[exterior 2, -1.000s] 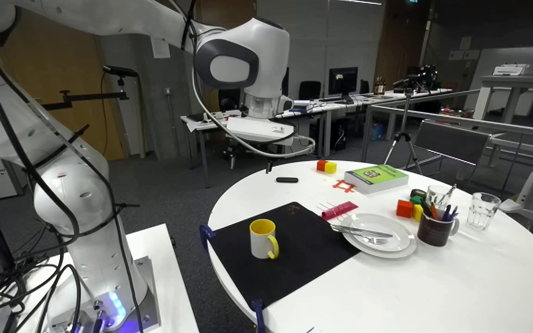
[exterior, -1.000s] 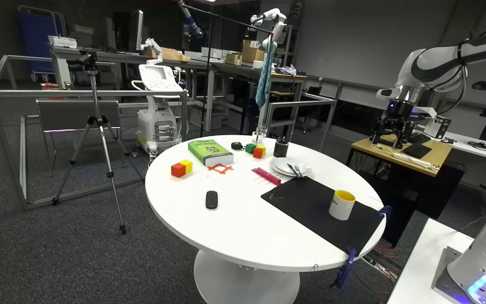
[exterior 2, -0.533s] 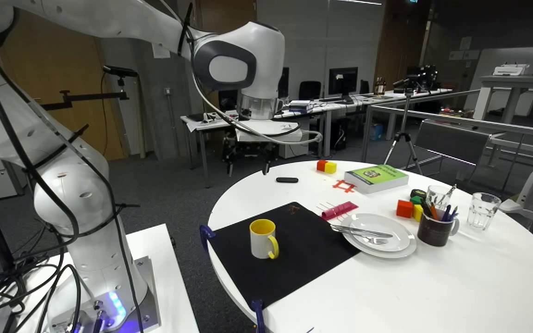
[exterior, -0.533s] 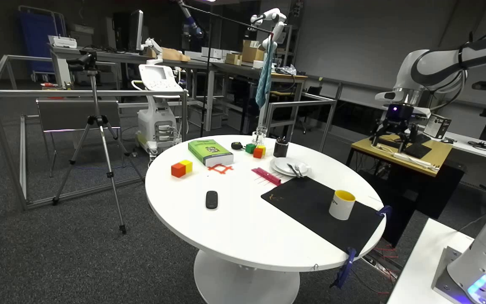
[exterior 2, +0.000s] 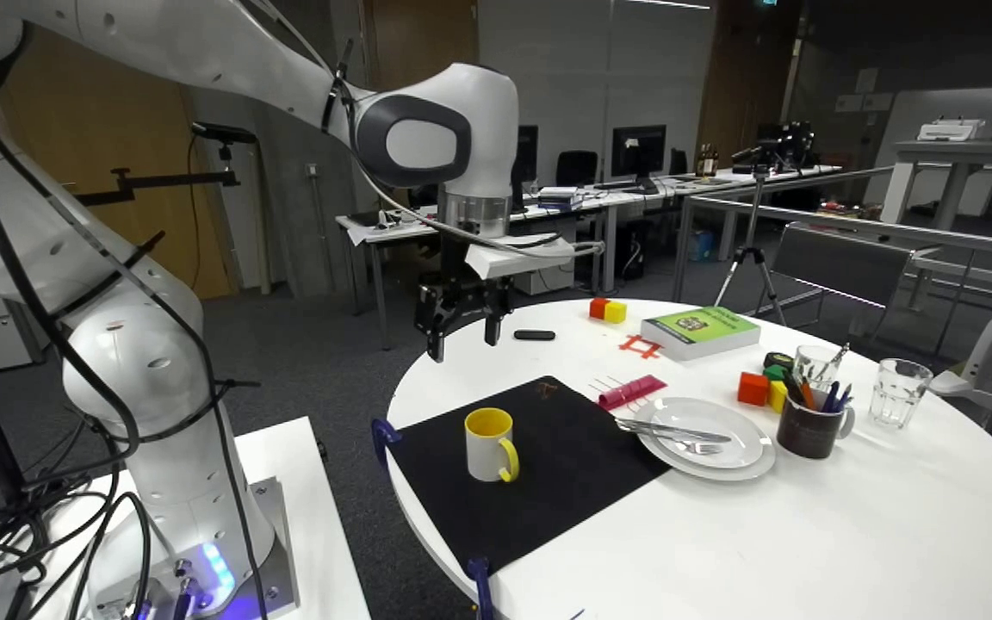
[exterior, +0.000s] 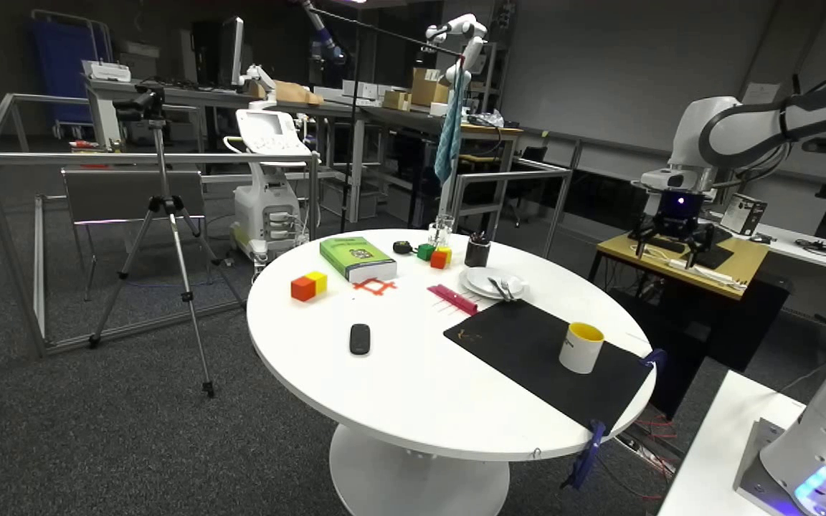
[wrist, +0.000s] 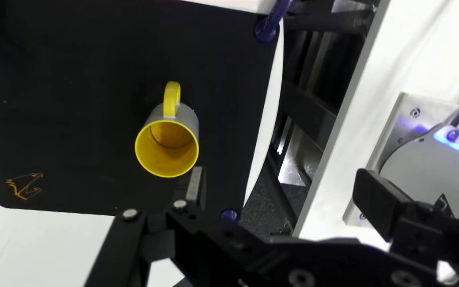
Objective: Move the white mug to the left of the black mat
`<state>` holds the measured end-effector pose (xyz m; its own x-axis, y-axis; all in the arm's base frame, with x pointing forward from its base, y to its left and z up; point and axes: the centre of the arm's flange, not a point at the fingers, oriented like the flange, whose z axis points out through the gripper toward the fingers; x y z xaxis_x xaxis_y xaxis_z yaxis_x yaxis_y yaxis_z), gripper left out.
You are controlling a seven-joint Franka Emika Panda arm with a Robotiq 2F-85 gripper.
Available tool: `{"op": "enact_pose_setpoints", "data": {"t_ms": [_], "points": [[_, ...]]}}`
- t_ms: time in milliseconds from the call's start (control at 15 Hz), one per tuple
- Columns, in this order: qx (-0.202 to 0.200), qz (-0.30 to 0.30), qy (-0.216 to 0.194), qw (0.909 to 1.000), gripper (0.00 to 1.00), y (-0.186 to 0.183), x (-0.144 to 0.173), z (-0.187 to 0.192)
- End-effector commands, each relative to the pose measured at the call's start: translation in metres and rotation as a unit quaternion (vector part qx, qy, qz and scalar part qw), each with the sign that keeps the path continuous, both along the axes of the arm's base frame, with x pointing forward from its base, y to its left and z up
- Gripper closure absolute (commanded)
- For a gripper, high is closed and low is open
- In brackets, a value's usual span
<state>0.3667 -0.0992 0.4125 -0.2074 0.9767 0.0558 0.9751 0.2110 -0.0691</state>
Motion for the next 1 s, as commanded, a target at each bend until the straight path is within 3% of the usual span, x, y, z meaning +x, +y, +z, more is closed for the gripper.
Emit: {"op": "enact_pose_setpoints", "data": {"t_ms": [0, 267, 800, 933], "points": [[-0.026, 0.082, -0.049, 0.9951, 0.0, -0.003, -0.006, -0.023], [-0.048, 0.132, -0.095, 0.9855, 0.0, -0.001, -0.003, -0.043], [-0.036, 0.107, -0.076, 0.9907, 0.0, 0.001, -0.003, -0.048], [-0.041, 0.093, -0.096, 0.9901, 0.0, 0.0, -0.002, -0.043]]}}
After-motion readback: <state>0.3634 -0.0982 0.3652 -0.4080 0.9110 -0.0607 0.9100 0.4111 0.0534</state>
